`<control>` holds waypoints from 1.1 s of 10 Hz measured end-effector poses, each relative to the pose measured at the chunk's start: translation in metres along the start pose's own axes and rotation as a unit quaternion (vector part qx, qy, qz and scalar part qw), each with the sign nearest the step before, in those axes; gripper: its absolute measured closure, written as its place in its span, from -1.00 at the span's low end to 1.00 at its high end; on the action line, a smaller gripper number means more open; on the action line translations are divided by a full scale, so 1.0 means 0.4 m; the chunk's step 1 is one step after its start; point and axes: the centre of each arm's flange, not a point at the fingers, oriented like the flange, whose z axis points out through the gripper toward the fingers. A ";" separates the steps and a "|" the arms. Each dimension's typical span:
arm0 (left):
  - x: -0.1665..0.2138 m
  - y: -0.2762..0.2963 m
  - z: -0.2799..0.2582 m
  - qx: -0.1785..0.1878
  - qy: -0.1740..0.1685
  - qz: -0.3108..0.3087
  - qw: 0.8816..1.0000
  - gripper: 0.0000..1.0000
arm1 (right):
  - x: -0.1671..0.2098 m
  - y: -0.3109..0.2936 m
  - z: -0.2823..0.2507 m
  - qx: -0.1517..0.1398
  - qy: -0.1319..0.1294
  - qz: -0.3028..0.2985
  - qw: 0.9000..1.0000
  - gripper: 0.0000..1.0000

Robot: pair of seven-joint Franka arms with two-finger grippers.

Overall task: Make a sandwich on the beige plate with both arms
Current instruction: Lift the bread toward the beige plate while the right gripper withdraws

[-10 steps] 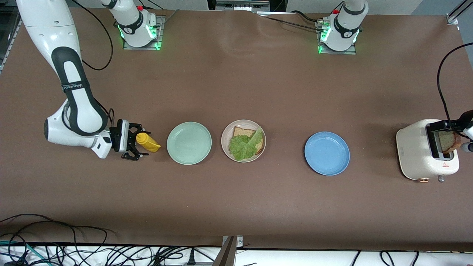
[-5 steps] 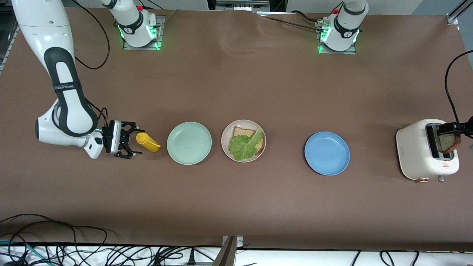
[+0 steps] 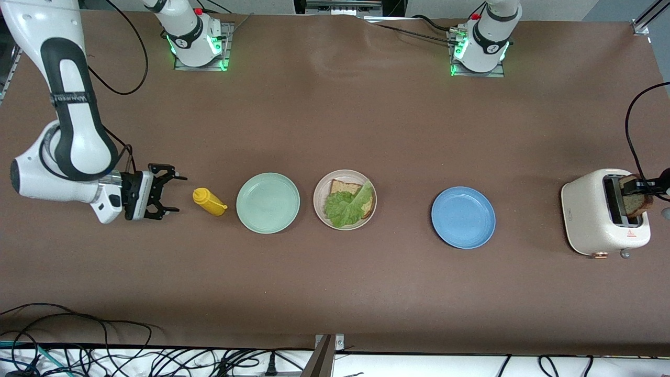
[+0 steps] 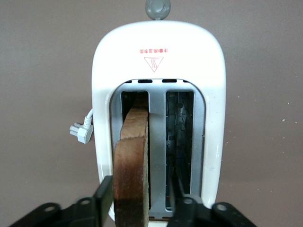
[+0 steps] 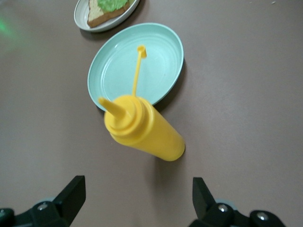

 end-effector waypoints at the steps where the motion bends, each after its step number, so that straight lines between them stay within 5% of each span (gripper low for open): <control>1: 0.001 -0.002 -0.005 0.001 0.002 0.001 1.000 0.38 | 0.020 -0.016 -0.038 -0.008 -0.003 0.031 0.999 -1.00; 3: 0.004 -0.006 -0.021 0.003 0.008 0.000 1.000 0.74 | 0.073 -0.056 -0.114 -0.027 -0.005 0.101 0.994 -1.00; 6: 0.003 0.007 -0.083 0.006 0.014 0.003 1.000 0.74 | 0.179 -0.127 -0.165 -0.039 0.007 0.208 0.977 -1.00; 11: 0.004 0.193 -0.316 0.002 -0.032 0.049 0.998 0.82 | 0.235 -0.201 -0.268 -0.104 -0.008 0.387 0.916 -1.00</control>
